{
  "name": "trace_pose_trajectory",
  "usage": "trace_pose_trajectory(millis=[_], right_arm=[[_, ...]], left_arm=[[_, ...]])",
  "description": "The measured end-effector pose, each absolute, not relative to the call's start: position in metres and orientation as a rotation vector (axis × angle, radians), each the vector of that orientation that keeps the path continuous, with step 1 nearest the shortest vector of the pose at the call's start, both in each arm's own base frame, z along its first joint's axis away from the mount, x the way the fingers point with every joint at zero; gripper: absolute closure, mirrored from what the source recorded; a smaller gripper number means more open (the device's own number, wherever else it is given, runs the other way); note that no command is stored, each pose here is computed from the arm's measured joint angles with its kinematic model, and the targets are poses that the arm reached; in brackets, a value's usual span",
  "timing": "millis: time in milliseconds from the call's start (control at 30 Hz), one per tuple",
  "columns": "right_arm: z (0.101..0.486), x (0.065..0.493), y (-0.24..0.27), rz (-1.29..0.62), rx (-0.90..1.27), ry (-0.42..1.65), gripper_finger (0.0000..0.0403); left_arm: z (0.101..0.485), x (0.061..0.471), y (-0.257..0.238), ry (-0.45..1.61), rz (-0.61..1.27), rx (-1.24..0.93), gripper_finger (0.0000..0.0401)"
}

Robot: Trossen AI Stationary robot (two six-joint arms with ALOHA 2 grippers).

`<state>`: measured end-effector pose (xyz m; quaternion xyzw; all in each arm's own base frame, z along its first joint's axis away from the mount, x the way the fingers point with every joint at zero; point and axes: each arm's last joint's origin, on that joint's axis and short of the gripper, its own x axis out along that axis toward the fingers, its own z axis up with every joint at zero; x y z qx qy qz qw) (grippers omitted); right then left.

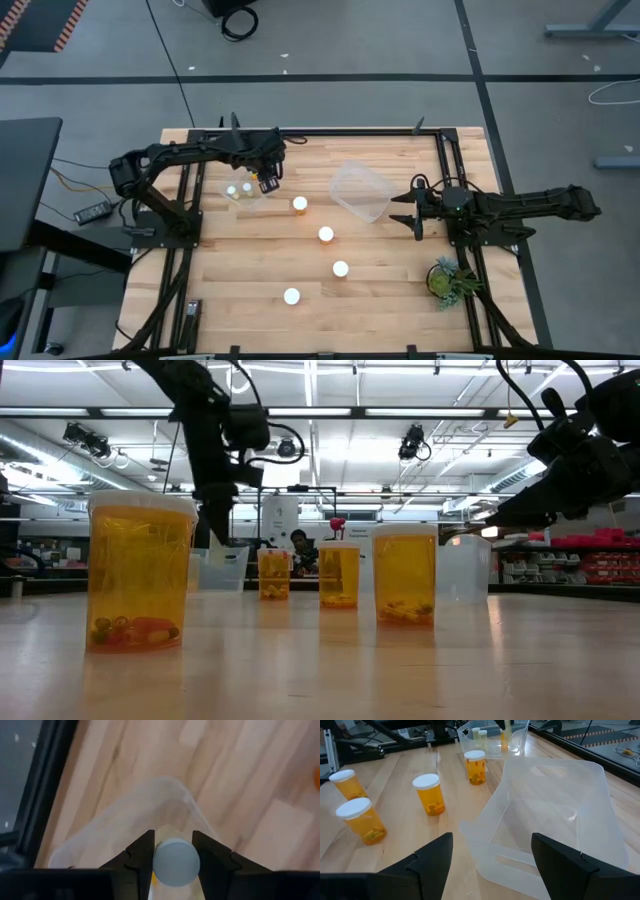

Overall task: Pick and place medicine bottles into bin by pill shape (circle, oval)
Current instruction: Put the small yellow pill bottle into the left transparent bin

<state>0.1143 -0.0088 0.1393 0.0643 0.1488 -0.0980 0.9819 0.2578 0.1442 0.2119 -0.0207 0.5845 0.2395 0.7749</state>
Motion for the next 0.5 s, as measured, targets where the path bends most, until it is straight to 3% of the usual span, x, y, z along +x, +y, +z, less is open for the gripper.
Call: trace_pose_trajectory(millis=[500], right_arm=[[0.139, 0.114, -0.009, -0.197, 0.129, 0.299, 0.0127]], left_arm=[[0.203, 0.25, 0.16, 1.222, 0.587, -0.192, 0.0269]])
